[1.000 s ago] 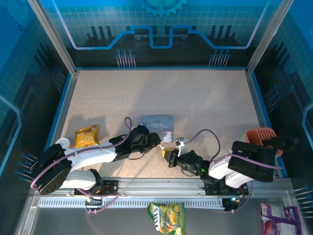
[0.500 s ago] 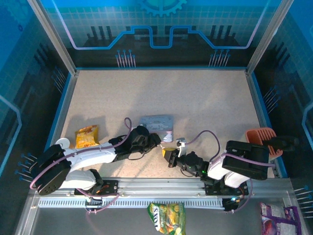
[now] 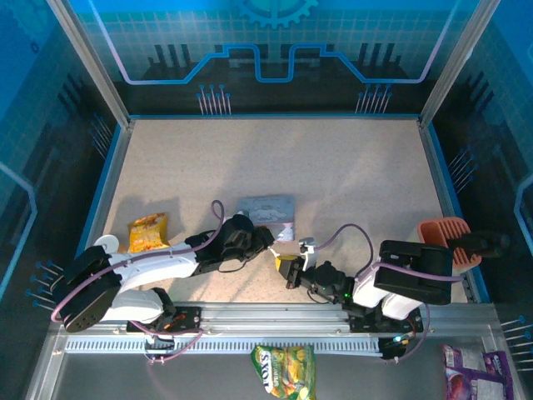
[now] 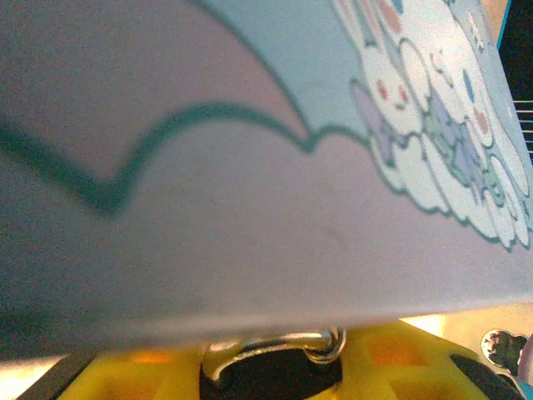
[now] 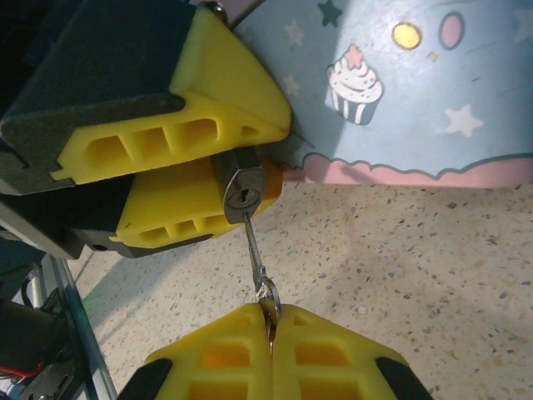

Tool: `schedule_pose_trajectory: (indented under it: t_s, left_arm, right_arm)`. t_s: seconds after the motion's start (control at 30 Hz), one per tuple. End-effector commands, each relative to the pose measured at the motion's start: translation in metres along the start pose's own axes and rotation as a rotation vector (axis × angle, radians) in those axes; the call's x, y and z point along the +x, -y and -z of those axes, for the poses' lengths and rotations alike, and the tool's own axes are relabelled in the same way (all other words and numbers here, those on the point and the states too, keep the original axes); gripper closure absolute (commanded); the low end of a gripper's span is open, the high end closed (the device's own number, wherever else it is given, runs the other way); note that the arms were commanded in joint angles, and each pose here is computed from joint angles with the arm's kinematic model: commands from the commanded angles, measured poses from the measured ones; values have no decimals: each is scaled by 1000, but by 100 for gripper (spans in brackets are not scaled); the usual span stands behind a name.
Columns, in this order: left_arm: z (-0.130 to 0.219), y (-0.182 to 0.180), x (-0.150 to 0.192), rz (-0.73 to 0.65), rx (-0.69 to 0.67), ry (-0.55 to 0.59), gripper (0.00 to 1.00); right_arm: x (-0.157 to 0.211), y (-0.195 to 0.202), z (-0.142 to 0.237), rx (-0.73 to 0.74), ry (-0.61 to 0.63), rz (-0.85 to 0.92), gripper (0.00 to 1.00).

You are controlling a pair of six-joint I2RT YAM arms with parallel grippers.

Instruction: Unlock the padlock with the key

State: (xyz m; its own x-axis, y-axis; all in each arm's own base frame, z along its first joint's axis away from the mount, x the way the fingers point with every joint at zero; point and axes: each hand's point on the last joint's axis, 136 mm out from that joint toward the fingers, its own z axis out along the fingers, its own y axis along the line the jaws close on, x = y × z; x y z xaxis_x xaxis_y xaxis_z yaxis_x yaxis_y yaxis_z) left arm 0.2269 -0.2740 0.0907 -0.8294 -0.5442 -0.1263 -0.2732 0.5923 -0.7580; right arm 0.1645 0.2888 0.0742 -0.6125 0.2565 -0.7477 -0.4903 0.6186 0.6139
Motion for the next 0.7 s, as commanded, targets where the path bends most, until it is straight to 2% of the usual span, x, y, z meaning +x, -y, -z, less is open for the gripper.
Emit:
schedule_pose_trajectory:
  t_s: [0.0,0.67]
  left_arm:
    - [1,23,-6,4,93,34,87]
    - [5,19,1,4,75,24,87]
  right_arm:
    - [-7,-3,3,-6,48,3,100]
    - [-12,4,3,33,64,12,100]
